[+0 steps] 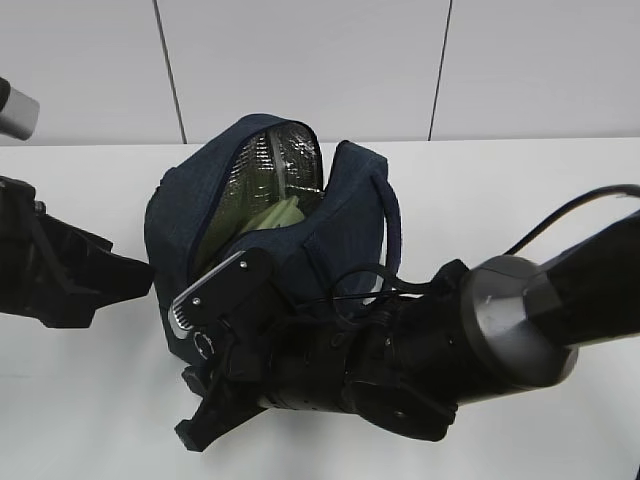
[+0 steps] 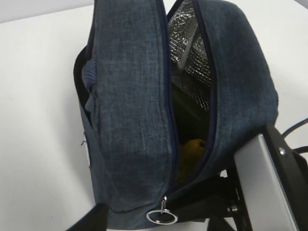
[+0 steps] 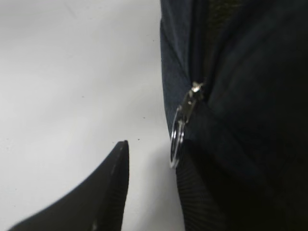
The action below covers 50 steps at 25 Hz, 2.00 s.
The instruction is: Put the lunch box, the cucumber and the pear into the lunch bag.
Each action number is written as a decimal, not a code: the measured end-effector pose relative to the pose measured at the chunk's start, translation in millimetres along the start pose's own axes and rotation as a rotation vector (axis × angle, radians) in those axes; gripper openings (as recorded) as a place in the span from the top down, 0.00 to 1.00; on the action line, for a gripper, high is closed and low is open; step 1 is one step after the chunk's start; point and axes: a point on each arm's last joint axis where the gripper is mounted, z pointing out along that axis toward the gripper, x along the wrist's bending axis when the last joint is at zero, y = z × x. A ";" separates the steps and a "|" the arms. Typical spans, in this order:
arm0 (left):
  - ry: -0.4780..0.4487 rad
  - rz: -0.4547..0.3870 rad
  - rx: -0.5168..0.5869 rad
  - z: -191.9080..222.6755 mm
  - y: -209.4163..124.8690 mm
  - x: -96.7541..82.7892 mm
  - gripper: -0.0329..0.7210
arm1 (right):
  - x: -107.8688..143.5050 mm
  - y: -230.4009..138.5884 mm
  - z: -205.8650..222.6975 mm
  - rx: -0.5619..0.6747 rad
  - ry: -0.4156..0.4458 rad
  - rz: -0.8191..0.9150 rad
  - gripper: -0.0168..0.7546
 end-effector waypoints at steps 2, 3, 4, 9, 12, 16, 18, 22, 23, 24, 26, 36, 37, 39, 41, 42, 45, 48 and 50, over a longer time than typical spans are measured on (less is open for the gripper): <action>0.000 0.000 0.000 0.0 0.0 0.0 0.46 | -0.2 0.3 -0.5 0.003 -0.003 0.001 0.62; 0.000 0.000 0.000 0.0 0.0 0.0 0.46 | -0.3 1.3 -1.5 0.003 -0.004 -0.001 0.62; 0.001 0.000 -0.001 0.0 0.1 0.1 0.46 | -0.3 2.5 -2.6 0.001 -0.006 -0.003 0.62; 0.002 0.000 -0.002 0.0 0.2 0.2 0.46 | -0.5 9.2 -9.2 -0.002 -0.014 -0.018 0.62; 0.002 0.000 -0.002 0.0 0.2 0.2 0.46 | -0.9 7.8 -9.2 0.013 -0.017 -0.020 0.63; 0.002 0.000 -0.002 0.0 0.2 0.2 0.46 | -1.0 7.4 -9.2 0.017 -0.019 -0.021 0.63; 0.002 0.000 -0.002 0.0 0.2 0.2 0.46 | -1.0 7.5 -9.2 0.017 -0.019 -0.024 0.64; 0.002 0.000 -0.002 0.0 0.2 0.2 0.46 | -1.1 7.3 -9.2 0.019 -0.019 -0.025 0.68; 0.002 0.000 -0.002 0.0 0.2 0.2 0.46 | -1.1 7.3 -9.2 0.019 -0.019 -0.026 0.68; 0.002 0.000 -0.002 0.0 0.2 0.2 0.46 | -1.1 7.3 -9.2 0.019 -0.019 -0.026 0.69; 0.002 0.000 -0.002 0.0 0.2 0.2 0.46 | -1.1 7.3 -9.2 0.019 -0.019 -0.027 0.69; 0.002 0.000 -0.002 0.0 0.2 0.2 0.47 | -1.9 9.3 -9.2 -0.003 -0.029 -0.007 0.69; 0.002 0.000 -0.002 0.0 0.2 0.2 0.47 | -2.0 9.3 -9.2 -0.002 -0.030 -0.006 0.69; 0.002 0.000 -0.002 0.0 0.2 0.2 0.47 | -2.0 9.3 -9.2 -0.003 -0.030 -0.004 0.69; 0.002 0.000 -0.002 0.0 0.2 0.2 0.47 | -2.2 9.7 -9.2 -0.007 -0.032 -0.001 0.69; 0.002 0.000 -0.002 0.0 0.2 0.2 0.47 | -2.3 9.9 -9.2 -0.009 -0.033 0.003 0.69; 0.002 0.000 -0.002 0.0 0.2 0.2 0.47 | -2.3 9.9 -9.2 -0.009 -0.033 0.000 0.70; 0.002 0.000 -0.002 0.0 0.2 0.2 0.47 | -2.3 10.1 -9.2 -0.011 -0.034 -0.013 0.75; 0.002 0.000 -0.002 0.0 0.2 0.2 0.47 | -2.4 10.1 -9.2 -0.011 -0.035 -0.014 0.77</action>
